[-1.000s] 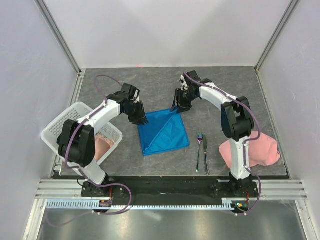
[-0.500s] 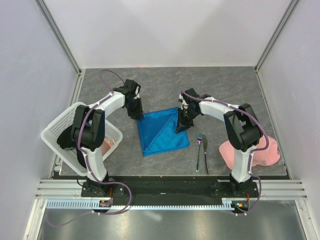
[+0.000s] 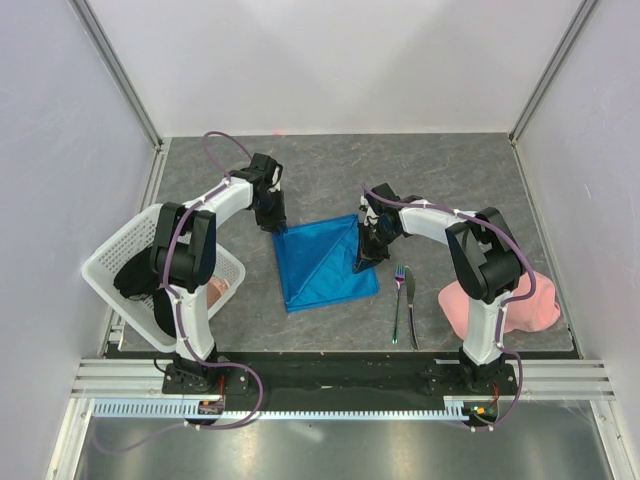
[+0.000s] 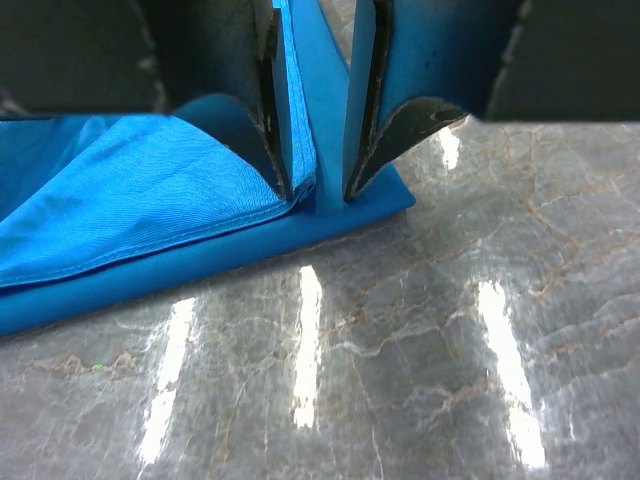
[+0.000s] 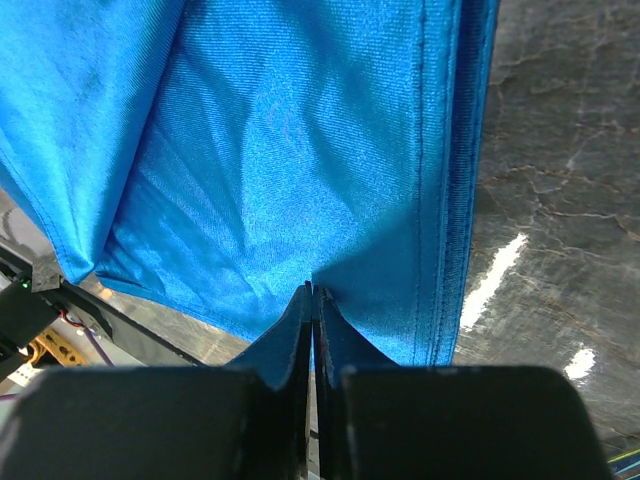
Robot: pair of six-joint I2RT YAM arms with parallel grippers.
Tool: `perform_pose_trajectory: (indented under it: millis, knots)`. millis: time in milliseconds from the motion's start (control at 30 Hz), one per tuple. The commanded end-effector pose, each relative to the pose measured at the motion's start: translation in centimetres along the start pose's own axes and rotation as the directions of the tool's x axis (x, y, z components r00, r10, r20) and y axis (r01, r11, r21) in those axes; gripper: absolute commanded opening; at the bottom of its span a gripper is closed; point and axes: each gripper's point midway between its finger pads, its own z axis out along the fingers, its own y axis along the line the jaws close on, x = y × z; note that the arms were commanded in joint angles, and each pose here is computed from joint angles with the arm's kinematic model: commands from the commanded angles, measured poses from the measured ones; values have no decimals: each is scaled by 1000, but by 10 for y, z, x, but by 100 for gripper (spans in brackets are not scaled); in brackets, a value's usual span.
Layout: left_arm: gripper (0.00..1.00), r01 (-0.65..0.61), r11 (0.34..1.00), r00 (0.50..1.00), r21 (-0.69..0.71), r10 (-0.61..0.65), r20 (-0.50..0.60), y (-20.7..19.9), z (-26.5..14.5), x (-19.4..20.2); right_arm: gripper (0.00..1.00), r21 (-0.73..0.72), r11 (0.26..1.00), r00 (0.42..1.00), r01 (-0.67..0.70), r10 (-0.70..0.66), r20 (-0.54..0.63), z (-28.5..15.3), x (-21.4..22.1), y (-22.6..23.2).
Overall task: Fold the napkin into a case and place the utensils inside
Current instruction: Fold the top corner of the square-folded napkin at the center of the board.
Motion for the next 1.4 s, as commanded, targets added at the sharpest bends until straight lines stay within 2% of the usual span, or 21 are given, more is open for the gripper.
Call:
perform_pose_trajectory:
  millis: [0, 100, 300, 600, 833, 867, 967, 1000, 1033, 1100, 1200, 1233, 1333, 1367]
  knots:
    - [31, -53, 998, 997, 35, 51, 55, -8, -1, -21, 4, -10, 1000, 999, 16, -15, 35, -4, -6, 3]
    - [19, -53, 998, 997, 34, 51, 56, -6, -3, -21, 3, -5, 1000, 1000, 9, -9, 29, -2, -5, 1]
    - [3, -62, 998, 995, 13, 60, 80, 2, -19, -27, 1, 28, 1000, 1000, -9, 8, 24, 3, -2, -7]
    - [3, -53, 998, 997, -17, 54, 61, 13, -26, -22, 0, 37, 999, 999, -11, 10, 37, 3, -8, -8]
    - [4, -42, 998, 999, -41, 43, 25, 21, -14, -13, 0, -39, 999, 993, 8, -3, 118, -23, -36, 28]
    - [6, -44, 998, 999, -38, 45, 25, 20, -14, -13, 0, -54, 998, 991, 11, -3, 134, -28, -42, 35]
    - [21, -34, 999, 999, -24, 35, 41, 16, -22, -16, 1, -93, 996, 983, 9, 8, 181, -38, -62, 54]
    - [30, -29, 999, 998, -23, 30, 49, 15, -25, -17, 1, -93, 996, 981, 8, 10, 195, -40, -68, 56]
    - [34, -25, 999, 998, -22, 26, 54, 14, -29, -17, 2, -101, 995, 975, 14, 9, 220, -44, -78, 64]
    - [56, -11, 1000, 996, -29, 13, 84, 13, -44, -22, 5, -112, 994, 973, 10, 16, 228, -41, -92, 68]
    - [61, 9, 1000, 992, -24, -6, 124, 8, -70, -19, 6, -127, 992, 974, 7, 22, 225, -32, -107, 72]
    - [60, 16, 1000, 991, -1, -16, 131, 3, -77, -16, 7, -126, 992, 974, 11, 18, 226, -30, -110, 71]
    - [41, -1, 994, 993, 112, -12, 115, -25, -95, 11, 8, -135, 991, 975, 21, 10, 220, -22, -119, 73]
    - [28, -9, 987, 993, 163, -10, 115, -35, -96, 17, 8, -134, 991, 977, 16, 12, 211, -16, -121, 70]
